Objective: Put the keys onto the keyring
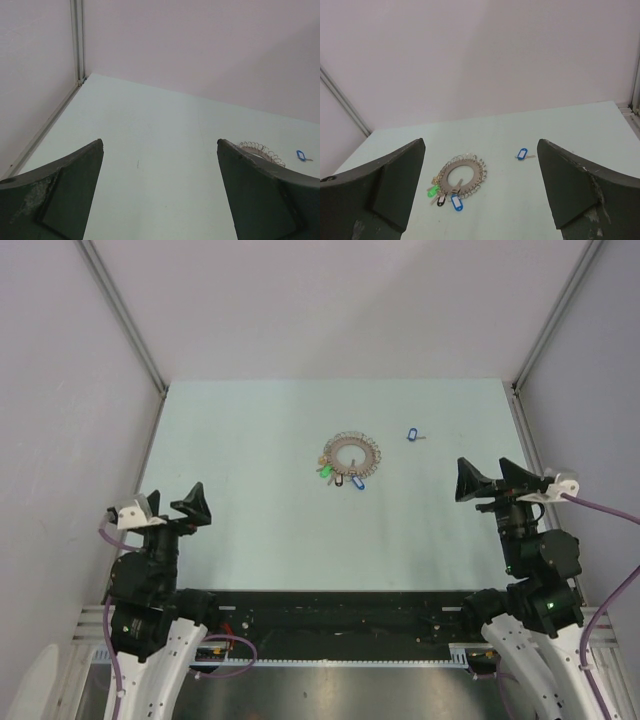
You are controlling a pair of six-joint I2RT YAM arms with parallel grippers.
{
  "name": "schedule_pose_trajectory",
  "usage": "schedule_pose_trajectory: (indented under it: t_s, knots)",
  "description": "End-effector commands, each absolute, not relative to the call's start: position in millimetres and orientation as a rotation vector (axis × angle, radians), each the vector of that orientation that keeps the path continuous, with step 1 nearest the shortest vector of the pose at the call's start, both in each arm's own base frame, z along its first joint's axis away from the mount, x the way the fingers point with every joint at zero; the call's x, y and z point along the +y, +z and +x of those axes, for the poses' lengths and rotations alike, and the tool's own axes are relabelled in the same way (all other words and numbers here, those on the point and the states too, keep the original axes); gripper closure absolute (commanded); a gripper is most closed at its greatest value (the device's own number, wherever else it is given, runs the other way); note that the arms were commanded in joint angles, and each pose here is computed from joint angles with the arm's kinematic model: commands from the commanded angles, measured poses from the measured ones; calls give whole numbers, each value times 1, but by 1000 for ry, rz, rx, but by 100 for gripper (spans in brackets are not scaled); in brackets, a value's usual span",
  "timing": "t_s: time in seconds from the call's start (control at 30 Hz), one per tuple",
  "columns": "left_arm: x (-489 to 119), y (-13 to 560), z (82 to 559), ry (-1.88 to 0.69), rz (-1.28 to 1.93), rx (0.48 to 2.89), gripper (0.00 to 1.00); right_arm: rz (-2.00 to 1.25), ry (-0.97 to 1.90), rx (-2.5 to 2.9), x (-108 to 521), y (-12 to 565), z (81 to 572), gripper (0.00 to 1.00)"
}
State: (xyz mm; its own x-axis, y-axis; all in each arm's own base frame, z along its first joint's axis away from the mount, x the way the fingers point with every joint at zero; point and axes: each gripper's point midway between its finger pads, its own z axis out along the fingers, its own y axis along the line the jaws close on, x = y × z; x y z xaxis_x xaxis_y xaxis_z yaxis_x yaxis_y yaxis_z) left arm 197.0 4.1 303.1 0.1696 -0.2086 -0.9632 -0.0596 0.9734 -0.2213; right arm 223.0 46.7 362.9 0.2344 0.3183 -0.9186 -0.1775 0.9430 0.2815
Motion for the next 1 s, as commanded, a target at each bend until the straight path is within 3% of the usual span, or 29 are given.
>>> schedule_pose_trajectory:
  t_s: [0.0, 0.97]
  knots:
    - [13, 311, 193, -91, -270, 1341, 0, 90, 317, 1331, 49, 352, 220, 0]
    - [9, 299, 212, -62, -244, 1389, 0, 34, 298, 1444, 63, 324, 241, 0]
